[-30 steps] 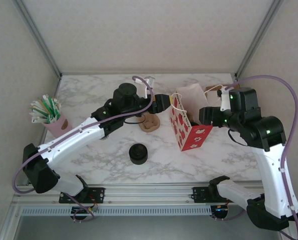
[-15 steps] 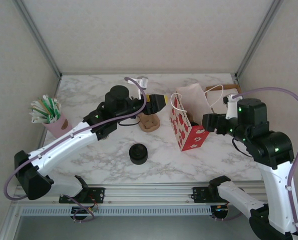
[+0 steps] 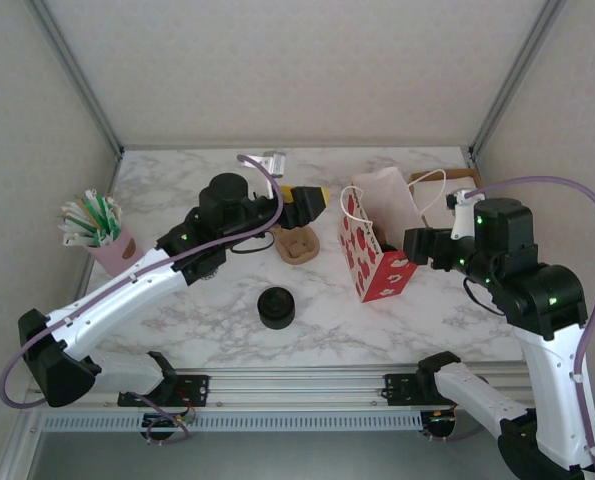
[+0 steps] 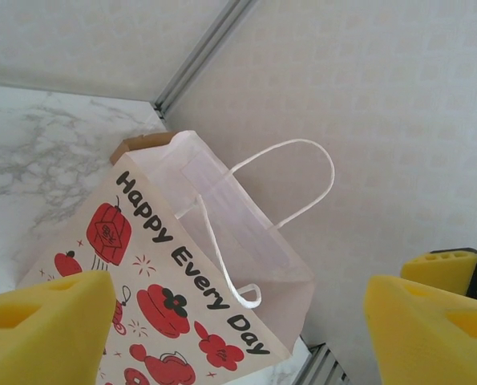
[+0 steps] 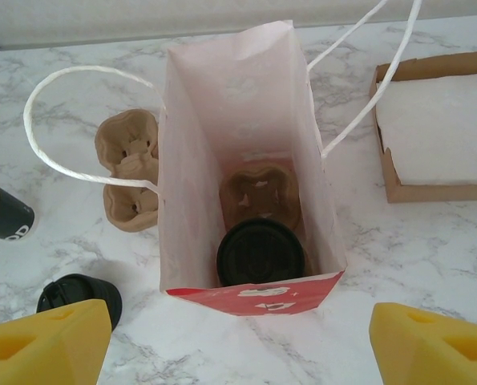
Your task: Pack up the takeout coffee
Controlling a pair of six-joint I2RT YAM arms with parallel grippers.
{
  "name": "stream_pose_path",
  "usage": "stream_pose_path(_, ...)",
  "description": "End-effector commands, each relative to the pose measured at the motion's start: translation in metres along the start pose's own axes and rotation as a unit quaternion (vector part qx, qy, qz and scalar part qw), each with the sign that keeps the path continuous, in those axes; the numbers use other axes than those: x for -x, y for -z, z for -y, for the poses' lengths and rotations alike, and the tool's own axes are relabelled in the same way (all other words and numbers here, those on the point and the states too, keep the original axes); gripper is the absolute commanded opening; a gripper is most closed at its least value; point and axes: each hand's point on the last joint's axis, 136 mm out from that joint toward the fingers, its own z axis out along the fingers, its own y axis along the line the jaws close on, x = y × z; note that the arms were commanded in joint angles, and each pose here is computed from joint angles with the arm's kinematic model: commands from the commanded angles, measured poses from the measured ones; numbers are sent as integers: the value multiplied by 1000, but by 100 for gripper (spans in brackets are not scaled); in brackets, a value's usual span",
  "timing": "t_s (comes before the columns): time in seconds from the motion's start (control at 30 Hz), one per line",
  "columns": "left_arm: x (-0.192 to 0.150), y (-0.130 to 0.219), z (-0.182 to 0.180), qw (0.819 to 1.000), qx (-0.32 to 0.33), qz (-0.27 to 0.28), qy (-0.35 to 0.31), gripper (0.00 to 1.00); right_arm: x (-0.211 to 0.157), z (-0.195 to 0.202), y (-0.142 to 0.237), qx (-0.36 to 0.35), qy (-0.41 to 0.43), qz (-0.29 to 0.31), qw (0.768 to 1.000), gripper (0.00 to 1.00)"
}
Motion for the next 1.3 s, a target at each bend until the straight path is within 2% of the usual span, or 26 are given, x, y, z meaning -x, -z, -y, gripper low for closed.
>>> stream_pose_path(0.0, 4, 7, 3, 1000, 1, 12, -10, 84, 1, -4, 1, 12, -4, 6, 1000, 85)
stream_pose_path(0.17, 4, 6, 1, 1000, 5, 12, -10, 87, -1, -4, 0, 12, -5, 5, 1000, 88)
stream_pose_path(0.37, 5, 9, -4, 1000, 16, 17, -8, 99, -2, -3, 1, 11, -5, 6, 1000, 93)
stream_pose_path(0.63, 6, 10, -5, 1000, 20, 19, -7, 100, -3, -4, -4, 12, -5, -3, 1000, 99)
stream_pose_path(1.07, 4, 4, -12, 999, 31, 13, -7, 100, 0, -9, -26, 13, -6, -45, 999, 99)
stream_pose_path(1.27, 6, 6, -19, 999, 40, 15, -6, 100, 3, -11, -29, 15, -6, -46, 999, 99)
